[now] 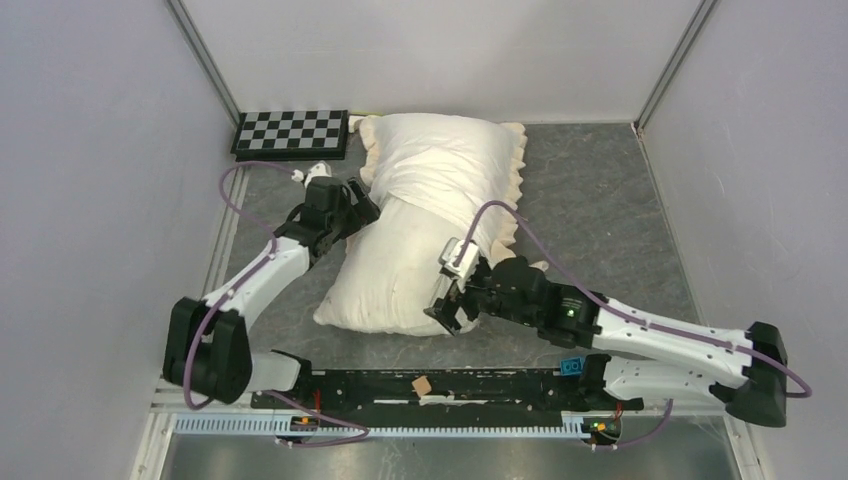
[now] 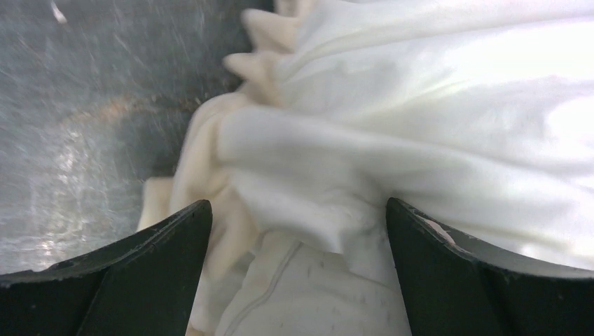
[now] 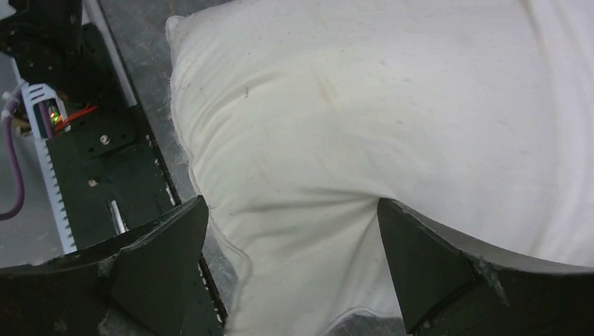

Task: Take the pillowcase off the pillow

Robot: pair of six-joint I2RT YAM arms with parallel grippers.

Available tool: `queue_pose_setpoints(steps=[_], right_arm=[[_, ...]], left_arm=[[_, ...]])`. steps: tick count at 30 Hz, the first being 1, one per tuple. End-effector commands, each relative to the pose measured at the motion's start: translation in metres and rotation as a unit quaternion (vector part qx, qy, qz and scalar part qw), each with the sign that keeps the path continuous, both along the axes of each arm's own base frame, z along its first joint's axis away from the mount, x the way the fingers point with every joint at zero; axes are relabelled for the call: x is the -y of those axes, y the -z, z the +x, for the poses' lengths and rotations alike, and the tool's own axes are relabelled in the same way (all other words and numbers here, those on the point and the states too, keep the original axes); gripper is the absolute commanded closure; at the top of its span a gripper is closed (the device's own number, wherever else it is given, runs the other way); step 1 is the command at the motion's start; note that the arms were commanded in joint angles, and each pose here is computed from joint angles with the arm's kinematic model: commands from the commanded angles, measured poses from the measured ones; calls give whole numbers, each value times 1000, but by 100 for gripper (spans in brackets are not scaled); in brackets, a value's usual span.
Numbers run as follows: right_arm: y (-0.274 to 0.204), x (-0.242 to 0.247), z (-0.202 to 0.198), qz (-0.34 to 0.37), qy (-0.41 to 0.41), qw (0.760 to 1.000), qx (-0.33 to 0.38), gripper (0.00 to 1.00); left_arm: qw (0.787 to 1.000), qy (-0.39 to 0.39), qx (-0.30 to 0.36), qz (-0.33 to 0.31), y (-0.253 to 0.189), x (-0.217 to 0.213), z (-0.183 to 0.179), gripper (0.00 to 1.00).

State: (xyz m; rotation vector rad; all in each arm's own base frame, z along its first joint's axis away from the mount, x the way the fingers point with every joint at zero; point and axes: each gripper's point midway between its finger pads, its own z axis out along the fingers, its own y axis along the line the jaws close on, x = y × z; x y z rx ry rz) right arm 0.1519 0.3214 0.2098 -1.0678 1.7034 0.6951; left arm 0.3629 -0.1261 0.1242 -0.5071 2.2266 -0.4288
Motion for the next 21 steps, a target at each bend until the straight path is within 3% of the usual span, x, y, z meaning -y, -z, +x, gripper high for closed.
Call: queue_pose_setpoints(steps=[1, 6, 11, 15, 18, 21], right_arm=[[-36, 44, 32, 39, 127, 989, 64, 2], [-40, 104, 59, 56, 270, 958, 79, 2], [-28, 138, 76, 37, 342, 936, 72, 2], [7, 146, 89, -11, 353, 935, 31, 2], [29, 135, 90, 18, 312, 950, -22, 2], [36, 138, 92, 50, 313, 948, -42, 2]], left_arm=[[995, -31, 70, 61, -64, -30, -17, 0], [995, -20, 61, 75, -88, -37, -46, 0], [994, 27, 81, 71, -118, -19, -78, 0], [991, 91, 91, 40, -131, 18, -101, 0], [988, 129, 74, 44, -120, 50, -114, 0], [983, 151, 70, 71, -110, 75, -125, 0]])
